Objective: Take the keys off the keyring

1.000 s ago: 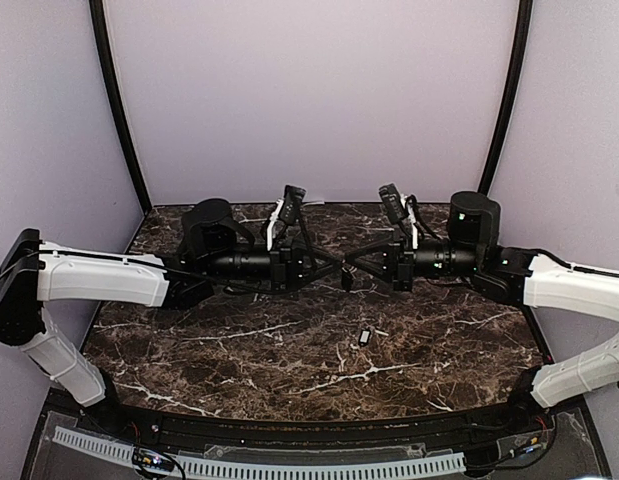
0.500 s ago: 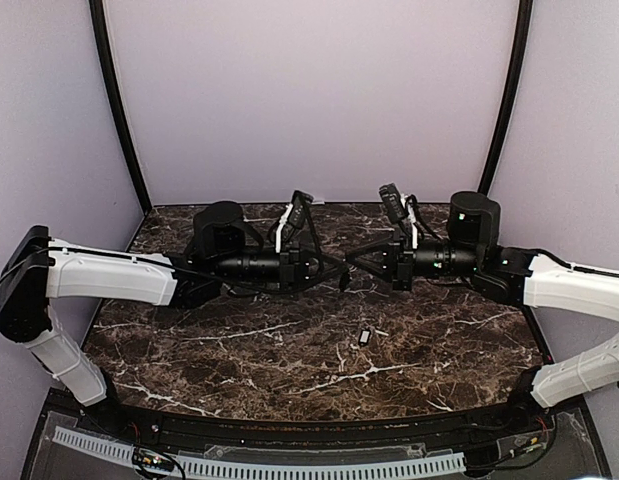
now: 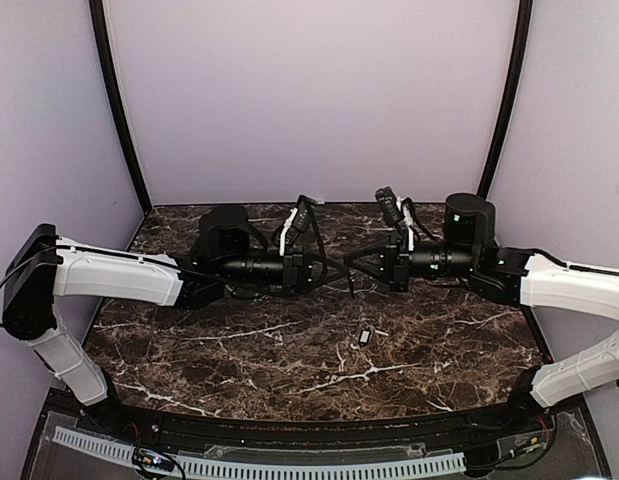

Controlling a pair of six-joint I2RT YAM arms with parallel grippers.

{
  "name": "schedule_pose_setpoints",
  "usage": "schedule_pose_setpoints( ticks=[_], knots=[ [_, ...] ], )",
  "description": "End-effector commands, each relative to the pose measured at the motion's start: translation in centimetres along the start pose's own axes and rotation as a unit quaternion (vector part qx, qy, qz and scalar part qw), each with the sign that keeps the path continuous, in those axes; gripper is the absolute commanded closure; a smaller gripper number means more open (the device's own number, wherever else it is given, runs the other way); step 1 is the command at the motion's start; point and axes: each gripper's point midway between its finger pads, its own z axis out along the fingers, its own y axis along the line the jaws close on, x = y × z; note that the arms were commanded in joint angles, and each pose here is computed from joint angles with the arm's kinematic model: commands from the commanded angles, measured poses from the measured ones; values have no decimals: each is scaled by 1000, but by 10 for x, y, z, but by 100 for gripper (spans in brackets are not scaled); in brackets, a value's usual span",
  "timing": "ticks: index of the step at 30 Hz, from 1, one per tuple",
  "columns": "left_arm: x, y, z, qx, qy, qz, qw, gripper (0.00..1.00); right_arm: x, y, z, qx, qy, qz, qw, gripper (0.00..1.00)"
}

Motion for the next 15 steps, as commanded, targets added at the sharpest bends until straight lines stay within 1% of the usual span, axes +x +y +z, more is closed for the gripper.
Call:
schedule_pose_setpoints(
  ticks=[1,8,9,10,13,14,15],
  knots=[
    [-19,-15,3,27,-21,22,999,100,-6,3,5,-3,-8,-16,1000,100],
    [-18,-14,2,26,-28,28,999,100,-6,-4,4,18,-12,-22,1000,100],
    [-18,-15,1,28,-32,30,999,100,-7,-6,3,23,-15,-24,999,98],
    [-19,-16,0,30,-36,32,998,100,-8,-6,2,27,-18,-25,999,89],
    [-19,-18,-2,33,-41,37,998,100,-13,-7,-4,41,-37,-36,998,56],
    [-20,-18,-2,32,-42,39,998,100,-15,-7,-7,45,-44,-38,997,46],
    [-21,-19,-3,32,-44,41,998,100,-17,-7,-10,51,-53,-40,997,40]
  ],
)
